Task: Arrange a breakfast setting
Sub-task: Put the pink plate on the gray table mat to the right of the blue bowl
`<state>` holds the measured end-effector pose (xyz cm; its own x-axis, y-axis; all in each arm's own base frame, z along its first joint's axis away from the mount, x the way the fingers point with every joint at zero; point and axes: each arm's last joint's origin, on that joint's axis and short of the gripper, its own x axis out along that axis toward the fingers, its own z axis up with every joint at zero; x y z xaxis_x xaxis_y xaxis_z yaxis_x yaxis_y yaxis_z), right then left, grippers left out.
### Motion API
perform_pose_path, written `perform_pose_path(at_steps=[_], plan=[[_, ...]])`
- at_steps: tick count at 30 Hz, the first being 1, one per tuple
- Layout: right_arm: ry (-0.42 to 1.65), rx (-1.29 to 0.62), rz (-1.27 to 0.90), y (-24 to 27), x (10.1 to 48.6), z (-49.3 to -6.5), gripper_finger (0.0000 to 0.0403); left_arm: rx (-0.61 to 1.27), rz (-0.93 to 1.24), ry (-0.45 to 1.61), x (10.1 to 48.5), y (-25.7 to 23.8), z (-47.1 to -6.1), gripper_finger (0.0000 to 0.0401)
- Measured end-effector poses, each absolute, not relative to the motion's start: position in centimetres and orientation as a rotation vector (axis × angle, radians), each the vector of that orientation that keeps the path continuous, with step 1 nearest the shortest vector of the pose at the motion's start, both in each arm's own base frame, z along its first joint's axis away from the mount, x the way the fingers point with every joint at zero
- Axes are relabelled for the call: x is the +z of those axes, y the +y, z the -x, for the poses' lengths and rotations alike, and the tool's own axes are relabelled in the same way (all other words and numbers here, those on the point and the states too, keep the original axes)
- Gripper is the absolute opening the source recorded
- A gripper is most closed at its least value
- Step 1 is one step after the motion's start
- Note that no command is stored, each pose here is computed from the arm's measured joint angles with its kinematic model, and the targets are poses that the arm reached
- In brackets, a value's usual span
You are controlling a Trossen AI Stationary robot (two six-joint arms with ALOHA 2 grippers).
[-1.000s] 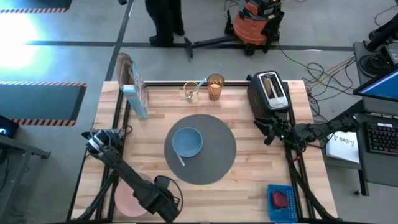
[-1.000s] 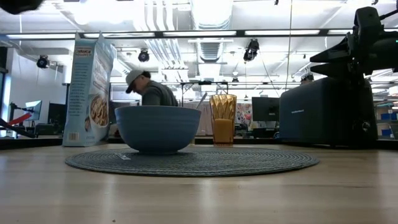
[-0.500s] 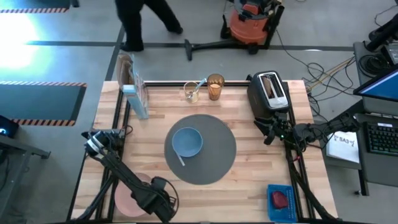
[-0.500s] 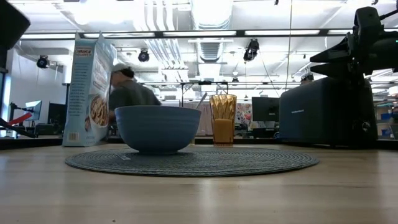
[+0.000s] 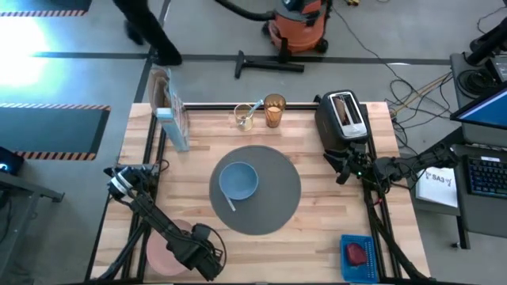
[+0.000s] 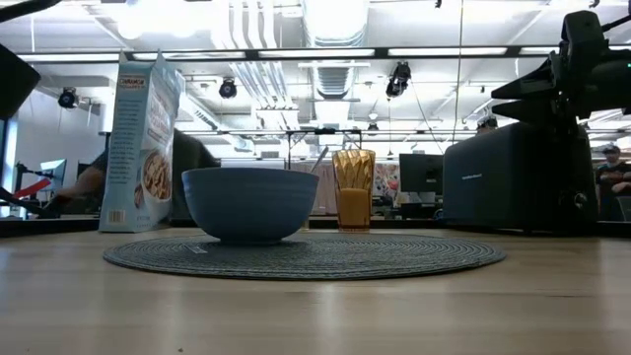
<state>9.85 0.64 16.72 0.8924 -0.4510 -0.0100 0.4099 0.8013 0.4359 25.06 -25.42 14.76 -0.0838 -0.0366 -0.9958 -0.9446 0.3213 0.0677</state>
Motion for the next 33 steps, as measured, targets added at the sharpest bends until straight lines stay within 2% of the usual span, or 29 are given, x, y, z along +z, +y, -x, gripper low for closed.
perform_pose_path(at_steps=[6, 13, 19, 25, 30, 33], plan=[[-0.096, -0.462, -0.445, 0.6, 16.7, -9.8, 0.0123, 0.947, 0.967, 1.453, 15.4, -25.8, -25.4, 0.0011], [-0.096, -0.462, -0.445, 0.6, 16.7, -9.8, 0.0123, 0.722, 0.973, 1.393, 18.7, -26.8, -28.0, 0.001], [-0.096, -0.462, -0.445, 0.6, 16.7, -9.8, 0.0123, 0.412, 0.757, 1.241, 22.7, -26.5, -31.1, 0.0006], [-0.096, -0.462, -0.445, 0.6, 16.7, -9.8, 0.0123, 0.264, 0.585, 1.116, 25.3, -25.5, -33.3, 0.0003], [-0.096, -0.462, -0.445, 0.6, 16.7, -9.8, 0.0123, 0.064, 0.436, 1.021, 26.6, -25.4, -34.8, 0.0001], [-0.096, -0.463, -0.445, 0.6, 16.7, -9.8, 0.0123, 0.036, 0.378, 1.002, 26.9, -24.5, -35.6, 0.0001]])
